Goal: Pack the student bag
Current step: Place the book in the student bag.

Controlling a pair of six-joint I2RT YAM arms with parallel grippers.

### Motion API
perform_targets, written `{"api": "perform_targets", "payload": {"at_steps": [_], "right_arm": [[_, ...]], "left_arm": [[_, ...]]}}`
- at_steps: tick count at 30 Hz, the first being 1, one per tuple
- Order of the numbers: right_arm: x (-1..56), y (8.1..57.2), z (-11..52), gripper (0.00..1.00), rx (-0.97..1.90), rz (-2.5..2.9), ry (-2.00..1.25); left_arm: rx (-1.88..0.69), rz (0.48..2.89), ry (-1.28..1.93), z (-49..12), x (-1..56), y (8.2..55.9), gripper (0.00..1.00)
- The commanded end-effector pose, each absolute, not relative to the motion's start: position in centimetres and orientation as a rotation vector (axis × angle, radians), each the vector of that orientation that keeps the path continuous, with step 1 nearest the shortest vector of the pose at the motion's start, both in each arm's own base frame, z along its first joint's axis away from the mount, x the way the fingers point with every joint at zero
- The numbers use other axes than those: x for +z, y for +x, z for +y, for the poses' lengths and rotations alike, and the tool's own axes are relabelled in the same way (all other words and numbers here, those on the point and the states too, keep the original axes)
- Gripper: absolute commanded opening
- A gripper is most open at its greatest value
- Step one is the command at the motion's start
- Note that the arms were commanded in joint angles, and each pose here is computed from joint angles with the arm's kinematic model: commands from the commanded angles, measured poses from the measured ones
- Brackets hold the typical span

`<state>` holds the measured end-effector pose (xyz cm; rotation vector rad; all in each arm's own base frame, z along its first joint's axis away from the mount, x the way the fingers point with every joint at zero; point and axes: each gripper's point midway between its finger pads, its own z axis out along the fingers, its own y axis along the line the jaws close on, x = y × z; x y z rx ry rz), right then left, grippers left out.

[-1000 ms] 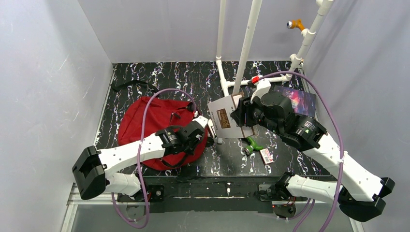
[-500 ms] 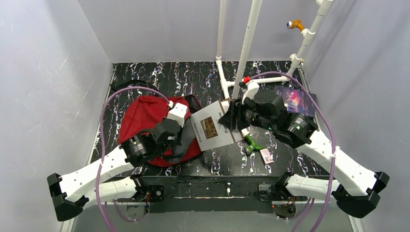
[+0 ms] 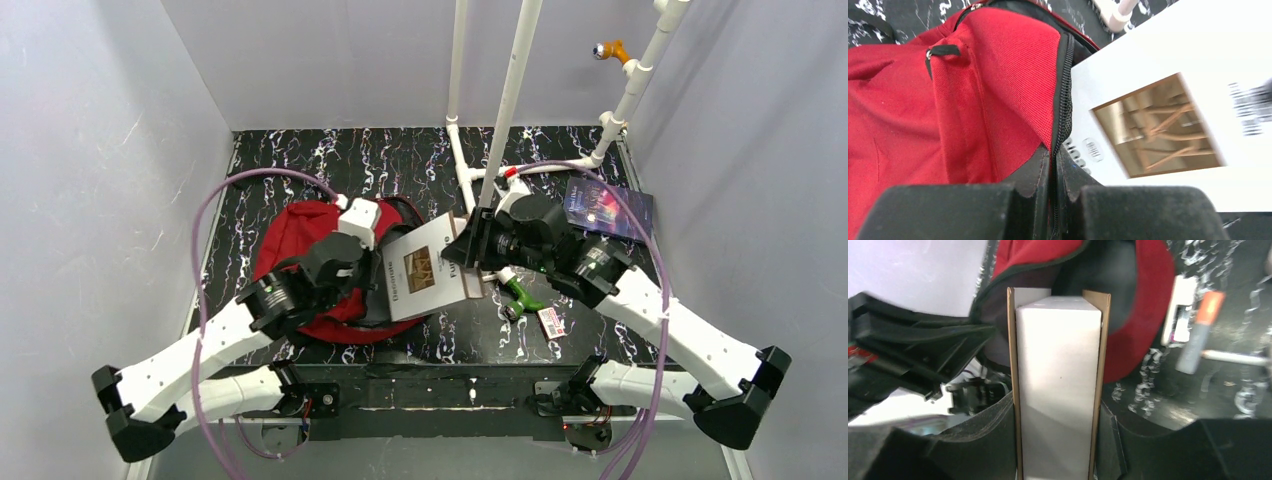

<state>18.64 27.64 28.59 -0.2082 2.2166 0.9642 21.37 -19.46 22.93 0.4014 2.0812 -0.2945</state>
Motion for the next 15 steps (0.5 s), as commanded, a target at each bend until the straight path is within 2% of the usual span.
{"api": "perform_targets", "payload": {"at_steps": [1, 4, 6, 15], "right_arm": [[30.8, 19.4, 31.9, 0.01, 1.415, 2.088, 0.120], [30.7, 21.3, 32.6, 0.03, 1.458, 2.034, 0.289], [30.3, 22.9, 32.7, 0.08, 1.395, 2.019, 0.342], [29.0, 25.1, 36.7, 0.11, 1.468, 2.017, 0.340]], "left_arm": [[-0.389, 1.909, 0.294, -18.6, 28.8, 21.7, 0.00], [-0.411, 1.943, 0.311, -18.8, 28.7, 21.2, 0.00], [-0.412, 1.955, 0.331, -18.7, 28.6, 20.8, 0.00], [-0.370, 1.982, 0.542, -18.7, 29.6, 19.7, 0.00]]}}
